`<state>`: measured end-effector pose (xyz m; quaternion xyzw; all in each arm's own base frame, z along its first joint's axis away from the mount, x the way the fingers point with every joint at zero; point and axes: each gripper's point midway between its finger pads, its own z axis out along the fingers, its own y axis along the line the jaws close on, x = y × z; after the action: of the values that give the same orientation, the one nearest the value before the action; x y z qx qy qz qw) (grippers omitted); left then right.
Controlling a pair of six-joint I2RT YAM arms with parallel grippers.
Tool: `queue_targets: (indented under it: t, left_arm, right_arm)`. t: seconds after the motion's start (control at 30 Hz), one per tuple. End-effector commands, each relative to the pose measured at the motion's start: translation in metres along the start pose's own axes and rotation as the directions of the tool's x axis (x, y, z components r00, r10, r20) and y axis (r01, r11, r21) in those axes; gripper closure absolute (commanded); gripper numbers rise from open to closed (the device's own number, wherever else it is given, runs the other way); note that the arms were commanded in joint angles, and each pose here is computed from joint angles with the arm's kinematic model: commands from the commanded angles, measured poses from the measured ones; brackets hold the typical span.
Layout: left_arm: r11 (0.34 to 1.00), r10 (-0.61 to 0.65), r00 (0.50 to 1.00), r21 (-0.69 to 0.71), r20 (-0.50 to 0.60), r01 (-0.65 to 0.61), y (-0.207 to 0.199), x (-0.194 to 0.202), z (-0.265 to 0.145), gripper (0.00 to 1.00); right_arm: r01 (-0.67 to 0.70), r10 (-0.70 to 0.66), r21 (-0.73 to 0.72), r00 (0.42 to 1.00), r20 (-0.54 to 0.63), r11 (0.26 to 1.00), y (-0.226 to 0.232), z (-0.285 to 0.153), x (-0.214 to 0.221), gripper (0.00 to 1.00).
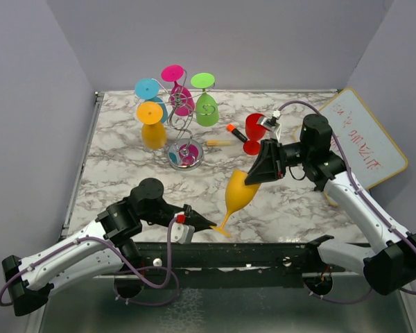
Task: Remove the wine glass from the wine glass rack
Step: Place the wine glass at the center of the board.
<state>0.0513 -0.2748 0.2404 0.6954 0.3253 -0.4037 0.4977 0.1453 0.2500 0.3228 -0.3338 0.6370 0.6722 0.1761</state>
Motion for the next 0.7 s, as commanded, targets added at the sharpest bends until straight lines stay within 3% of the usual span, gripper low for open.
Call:
queue_targets:
  t: [0.0,0.13,0.2,0.33,0.4,0.47,0.53,0.57,0.67]
  left_arm:
    - [0.999,0.038,0.999,-0.014,-0.012,-0.038,0.005,-0.003,-0.003,1.00]
    - [0.999,0.038,0.999,-0.015,-0.024,-0.038,0.005,0.002,-0.002,1.00]
    - [0.999,0.031,0.999,-0.027,-0.038,-0.032,0.007,0.005,-0.002,1.00]
    - [0.999,-0.005,0.999,-0.048,-0.034,0.004,0.008,0.005,-0.002,0.73]
    - [0.998,-0.031,0.999,-0.057,-0.027,0.029,0.008,0.004,-0.002,0.73]
    - [0.996,-0.060,0.998,-0.069,-0.031,0.057,0.008,0.006,-0.003,0.65]
    - [0.991,-0.097,0.995,-0.092,-0.030,0.094,0.006,0.008,-0.005,0.34]
    - [0.987,-0.123,0.992,-0.106,-0.028,0.120,0.005,0.010,-0.006,0.26]
    - [0.968,-0.196,0.980,-0.171,-0.046,0.186,0.005,0.017,-0.013,0.22]
  right_arm:
    - [0.030,-0.031,-0.040,0.999,-0.023,0.999,0.018,0.000,0.005,0.86]
    - [0.026,-0.027,-0.042,0.999,-0.025,0.999,0.021,0.001,0.008,0.99]
    - [0.024,-0.025,-0.036,0.999,-0.021,0.999,0.020,0.001,0.010,1.00]
    - [0.019,-0.019,-0.003,1.000,0.001,1.000,0.015,0.002,0.010,1.00]
    - [0.030,-0.030,0.022,0.999,0.013,0.999,0.009,0.002,0.009,0.99]
    - [0.029,-0.031,0.074,0.999,0.029,0.997,0.000,0.002,0.009,1.00]
    - [0.008,-0.014,0.133,0.999,0.039,0.991,-0.010,0.001,0.010,0.99]
    - [0.009,-0.016,0.166,0.999,0.045,0.986,-0.015,0.000,0.010,1.00]
    - [-0.003,-0.011,0.246,0.998,0.056,0.969,-0.030,-0.003,0.011,1.00]
